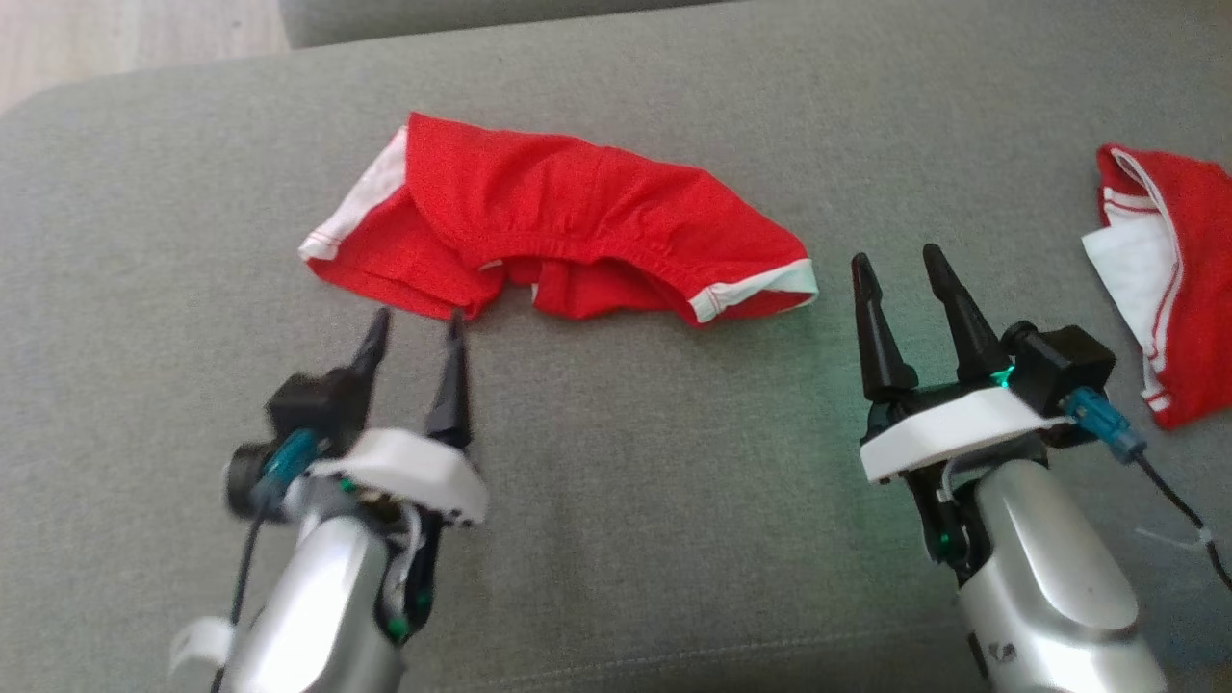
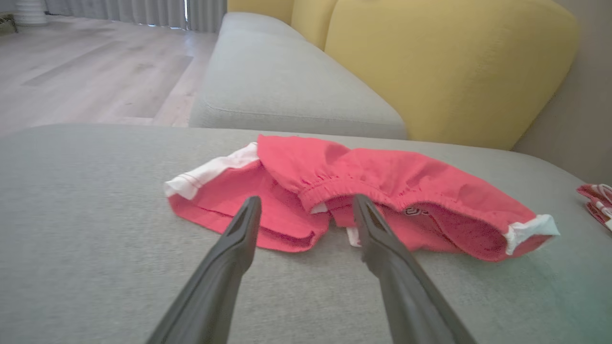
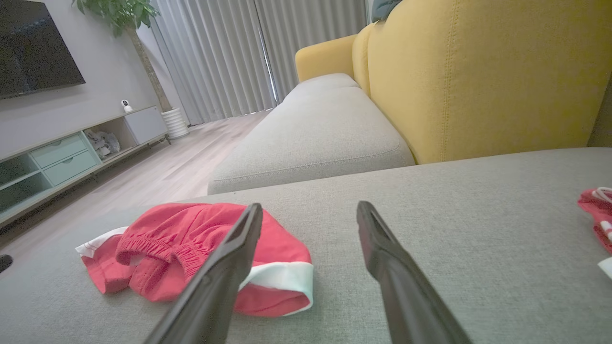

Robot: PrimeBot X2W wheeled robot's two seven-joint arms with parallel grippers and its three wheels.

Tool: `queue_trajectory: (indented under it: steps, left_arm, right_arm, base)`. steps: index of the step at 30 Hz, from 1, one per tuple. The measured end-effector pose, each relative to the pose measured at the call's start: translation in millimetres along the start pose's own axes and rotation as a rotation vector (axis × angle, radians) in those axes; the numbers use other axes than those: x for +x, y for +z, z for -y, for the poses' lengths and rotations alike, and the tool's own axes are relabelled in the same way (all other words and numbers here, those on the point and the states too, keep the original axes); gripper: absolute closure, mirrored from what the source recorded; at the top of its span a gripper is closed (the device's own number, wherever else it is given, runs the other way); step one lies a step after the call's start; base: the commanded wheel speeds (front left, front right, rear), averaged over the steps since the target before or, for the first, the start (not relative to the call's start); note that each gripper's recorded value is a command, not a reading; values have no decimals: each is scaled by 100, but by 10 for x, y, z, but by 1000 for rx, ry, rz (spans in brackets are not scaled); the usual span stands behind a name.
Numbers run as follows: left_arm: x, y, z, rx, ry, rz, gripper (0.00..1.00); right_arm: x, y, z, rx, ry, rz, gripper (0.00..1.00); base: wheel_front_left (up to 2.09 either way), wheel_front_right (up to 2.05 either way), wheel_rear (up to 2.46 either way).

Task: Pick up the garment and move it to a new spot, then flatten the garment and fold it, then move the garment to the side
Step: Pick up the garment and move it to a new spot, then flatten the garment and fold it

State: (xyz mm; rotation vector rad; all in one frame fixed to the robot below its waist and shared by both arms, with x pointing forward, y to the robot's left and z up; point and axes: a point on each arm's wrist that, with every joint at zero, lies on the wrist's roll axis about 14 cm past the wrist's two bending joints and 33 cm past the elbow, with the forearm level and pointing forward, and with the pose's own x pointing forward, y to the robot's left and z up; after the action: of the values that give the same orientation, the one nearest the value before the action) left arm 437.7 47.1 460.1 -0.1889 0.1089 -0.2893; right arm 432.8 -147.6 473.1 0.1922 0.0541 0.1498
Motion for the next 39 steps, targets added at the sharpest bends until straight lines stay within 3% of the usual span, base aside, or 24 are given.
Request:
queue_trajectory:
  steps: [6,11,19,28,39]
  left_arm:
    - [-318,137,-427,37,153,56,0]
    - [-608,-47,-626,53,221,7,0]
    - [-692,-104,-697,56,236,-9,0]
    - [-707,-78,-770,58,254,-2,0]
    - [-814,-140,-927,44,312,-21,0]
  right_arm:
    - [-53,-66,-143,1,36,-20,0]
    - [-71,-97,-185,4,46,-28,0]
    - [-60,-189,-247,4,65,-56,0]
    - [-25,-591,-582,3,169,-178,0]
    - [291,-898,-747,-24,226,-271,0]
  base:
    - [0,0,0]
    - [0,0,0]
    - [0,0,0]
    - [0,0,0]
    - [0,0,0]
